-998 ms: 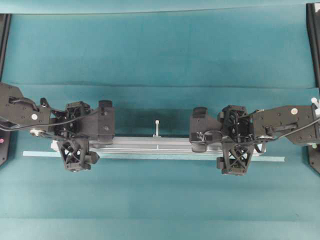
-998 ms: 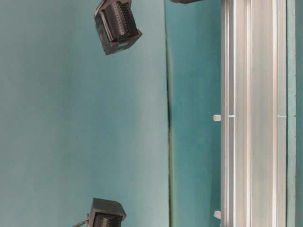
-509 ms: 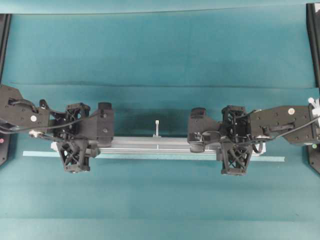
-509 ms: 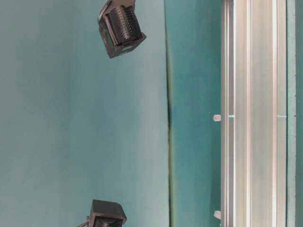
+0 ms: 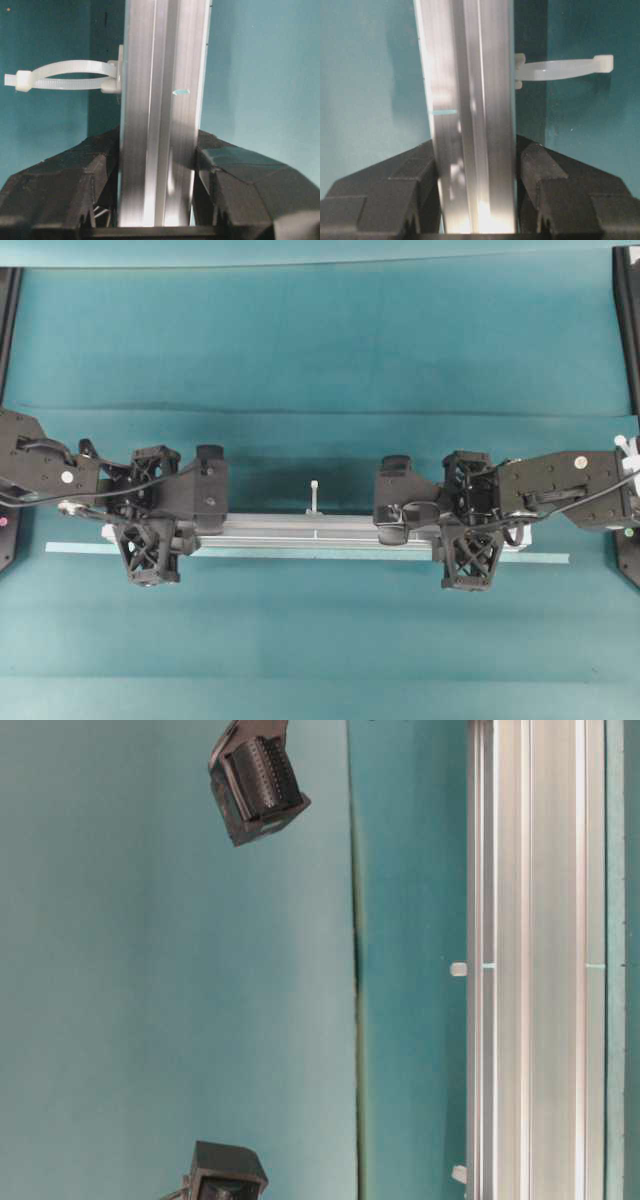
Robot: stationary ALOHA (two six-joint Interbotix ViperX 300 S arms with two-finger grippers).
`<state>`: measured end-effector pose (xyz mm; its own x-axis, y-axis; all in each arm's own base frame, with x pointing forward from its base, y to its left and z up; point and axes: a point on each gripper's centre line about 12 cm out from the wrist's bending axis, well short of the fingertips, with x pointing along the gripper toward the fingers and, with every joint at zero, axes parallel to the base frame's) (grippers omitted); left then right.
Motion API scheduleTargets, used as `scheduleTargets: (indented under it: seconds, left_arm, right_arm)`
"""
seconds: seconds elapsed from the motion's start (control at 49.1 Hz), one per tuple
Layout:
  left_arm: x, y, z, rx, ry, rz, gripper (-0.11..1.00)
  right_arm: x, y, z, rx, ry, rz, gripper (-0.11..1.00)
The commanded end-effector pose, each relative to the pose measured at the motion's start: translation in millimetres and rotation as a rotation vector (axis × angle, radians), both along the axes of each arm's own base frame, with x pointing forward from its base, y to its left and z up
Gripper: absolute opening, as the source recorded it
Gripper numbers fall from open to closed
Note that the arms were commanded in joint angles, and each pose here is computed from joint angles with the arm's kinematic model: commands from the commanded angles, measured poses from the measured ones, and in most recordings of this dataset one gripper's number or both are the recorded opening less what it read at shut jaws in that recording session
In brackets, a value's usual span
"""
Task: Lift the large metal rail with both hands.
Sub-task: 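Lower both grippers and close them around the rail ends, then raise the rail upward with both grippers holding its ends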
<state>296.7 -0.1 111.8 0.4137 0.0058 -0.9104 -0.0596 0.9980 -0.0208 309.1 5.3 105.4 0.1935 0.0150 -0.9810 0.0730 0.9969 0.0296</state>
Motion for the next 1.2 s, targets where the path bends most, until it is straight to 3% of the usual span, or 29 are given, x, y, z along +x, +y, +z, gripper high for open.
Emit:
scheduleTargets:
  seconds: [0.0, 0.306, 0.733, 1.182]
  left_arm:
    - [9, 1, 22, 0.0, -0.043, 0.004, 0.36]
    - [12, 2, 82, 0.004, -0.055, 0.008, 0.36]
    - [-4, 3, 197, 0.007, -0.155, 0.015, 0.36]
    - [-13, 3, 278, 0.007, -0.178, 0.019, 0.36]
  right_arm:
    - [2, 1, 15, 0.011, -0.003, -0.008, 0.38]
    - [2, -3, 86, 0.018, -0.012, -0.019, 0.38]
    - [-1, -2, 180, 0.03, 0.003, -0.013, 0.38]
    - [-2, 0, 277, 0.049, 0.071, -0.121, 0.38]
